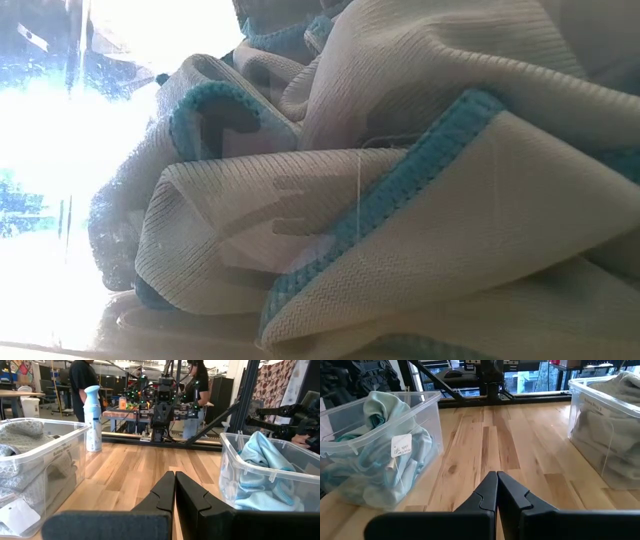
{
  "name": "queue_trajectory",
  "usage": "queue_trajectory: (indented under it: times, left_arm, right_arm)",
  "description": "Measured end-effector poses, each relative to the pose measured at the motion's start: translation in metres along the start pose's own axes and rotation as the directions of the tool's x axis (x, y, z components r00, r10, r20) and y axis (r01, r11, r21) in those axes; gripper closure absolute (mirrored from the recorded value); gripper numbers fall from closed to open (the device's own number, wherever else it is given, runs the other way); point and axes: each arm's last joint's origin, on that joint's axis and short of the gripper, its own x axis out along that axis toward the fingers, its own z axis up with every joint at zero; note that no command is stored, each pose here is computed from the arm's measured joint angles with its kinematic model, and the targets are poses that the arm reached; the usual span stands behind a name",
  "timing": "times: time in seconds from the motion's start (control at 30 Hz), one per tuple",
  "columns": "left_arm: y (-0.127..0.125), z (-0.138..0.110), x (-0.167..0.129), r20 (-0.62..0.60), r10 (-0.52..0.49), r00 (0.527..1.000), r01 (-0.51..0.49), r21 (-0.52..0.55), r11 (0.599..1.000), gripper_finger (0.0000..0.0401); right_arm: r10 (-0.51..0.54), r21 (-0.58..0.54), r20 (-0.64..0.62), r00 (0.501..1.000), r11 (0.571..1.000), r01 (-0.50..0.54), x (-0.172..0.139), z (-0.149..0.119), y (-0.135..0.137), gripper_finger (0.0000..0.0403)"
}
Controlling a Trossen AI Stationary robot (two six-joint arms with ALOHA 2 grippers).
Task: Sort microfiber towel by color & place in baskets
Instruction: Return to home position
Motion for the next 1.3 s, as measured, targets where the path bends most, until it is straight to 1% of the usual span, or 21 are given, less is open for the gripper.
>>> queue_trajectory:
  times: [0.3,0.37,0.57,0.6,0.67,0.8,0.87,1.3]
  left_arm:
    - [0.0000,0.0000,0.0000,0.000,0.000,1.000,0.000,0.000,1.000,0.0401]
    - [0.0000,0.0000,0.0000,0.000,0.000,1.000,0.000,0.000,1.000,0.0401]
    - [0.0000,0.0000,0.0000,0.000,0.000,1.000,0.000,0.000,1.000,0.0401]
    - [0.0000,0.0000,0.0000,0.000,0.000,1.000,0.000,0.000,1.000,0.0401]
    - [0.0000,0.0000,0.0000,0.000,0.000,1.000,0.000,0.000,1.000,0.0401]
    - [0.0000,0.0000,0.0000,0.000,0.000,1.000,0.000,0.000,1.000,0.0401]
    - [0.0000,0.0000,0.0000,0.000,0.000,1.000,0.000,0.000,1.000,0.0401]
    - [0.0000,0.0000,0.0000,0.000,0.000,1.000,0.000,0.000,1.000,0.0401]
  right_arm:
    - [-0.001,-0.008,-0.002,1.000,1.000,0.001,0.0000,-0.0002,0.0000,0.0403]
    - [0.000,0.017,0.004,1.000,1.000,0.000,0.0000,0.0004,0.0000,0.0403]
    - [-0.001,0.147,0.006,1.000,0.989,0.000,0.0000,0.0006,0.0000,0.0403]
    - [-0.001,0.151,0.006,1.000,0.989,0.000,0.0000,0.0006,0.0000,0.0403]
    - [-0.004,0.126,0.006,1.000,0.992,0.004,0.0000,0.0007,-0.0001,0.0403]
    - [-0.007,0.010,0.005,1.000,1.000,0.007,0.0000,0.0005,-0.0002,0.0403]
    - [-0.007,-0.027,0.005,1.000,1.000,0.007,0.0000,0.0005,-0.0002,0.0403]
    - [-0.006,-0.036,0.004,1.000,0.999,0.006,0.0000,0.0005,-0.0002,0.0403]
